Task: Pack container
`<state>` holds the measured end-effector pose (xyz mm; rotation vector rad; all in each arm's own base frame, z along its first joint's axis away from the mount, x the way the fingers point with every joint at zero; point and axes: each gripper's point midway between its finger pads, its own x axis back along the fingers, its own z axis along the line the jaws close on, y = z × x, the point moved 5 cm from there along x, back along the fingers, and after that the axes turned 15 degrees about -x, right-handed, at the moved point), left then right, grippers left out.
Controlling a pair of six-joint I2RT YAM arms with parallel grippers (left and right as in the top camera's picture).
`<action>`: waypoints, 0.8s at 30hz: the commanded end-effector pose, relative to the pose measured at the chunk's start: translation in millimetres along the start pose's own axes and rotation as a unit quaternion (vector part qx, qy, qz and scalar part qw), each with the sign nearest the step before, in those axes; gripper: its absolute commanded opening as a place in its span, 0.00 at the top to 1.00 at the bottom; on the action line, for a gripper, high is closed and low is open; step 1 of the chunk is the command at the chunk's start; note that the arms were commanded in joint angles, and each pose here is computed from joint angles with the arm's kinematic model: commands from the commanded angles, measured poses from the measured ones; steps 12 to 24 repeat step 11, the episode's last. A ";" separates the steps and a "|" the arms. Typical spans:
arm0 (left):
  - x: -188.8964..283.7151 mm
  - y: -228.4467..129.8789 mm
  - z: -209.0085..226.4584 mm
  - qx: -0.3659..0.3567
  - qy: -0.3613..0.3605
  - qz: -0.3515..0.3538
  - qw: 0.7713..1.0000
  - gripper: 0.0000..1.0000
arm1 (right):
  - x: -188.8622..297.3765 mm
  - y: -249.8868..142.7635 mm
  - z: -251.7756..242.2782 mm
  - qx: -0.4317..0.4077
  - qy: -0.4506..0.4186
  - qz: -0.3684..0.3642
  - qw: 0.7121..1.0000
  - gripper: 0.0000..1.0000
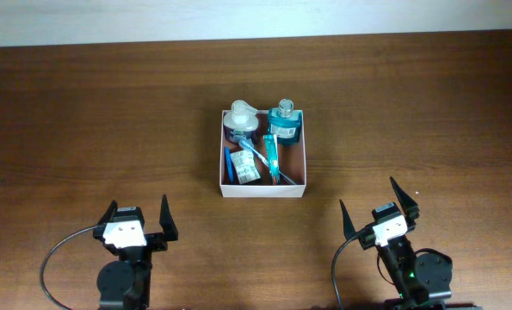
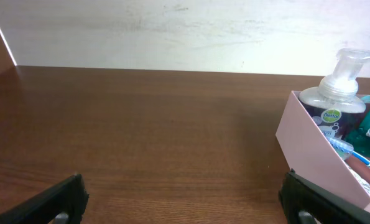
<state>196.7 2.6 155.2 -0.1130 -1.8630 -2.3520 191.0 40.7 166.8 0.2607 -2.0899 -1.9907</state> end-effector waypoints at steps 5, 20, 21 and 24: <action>-0.1 -1.3 -1.2 -0.008 -0.005 -0.001 1.000 0.01 | 0.0 -2.6 -2.4 -0.001 -0.008 0.001 1.000 0.01; -0.1 -1.3 -1.2 -0.008 -0.005 -0.001 1.000 0.01 | 0.0 -2.5 -2.4 -0.001 -0.008 0.001 1.000 0.01; -0.1 -1.3 -1.2 -0.008 -0.005 -0.001 1.000 0.01 | 0.0 -2.5 -2.4 -0.001 -0.008 0.001 1.000 0.01; -0.1 -1.3 -1.2 -0.008 -0.005 -0.001 1.000 0.01 | 0.0 -2.5 -2.4 -0.001 -0.008 0.001 1.000 0.01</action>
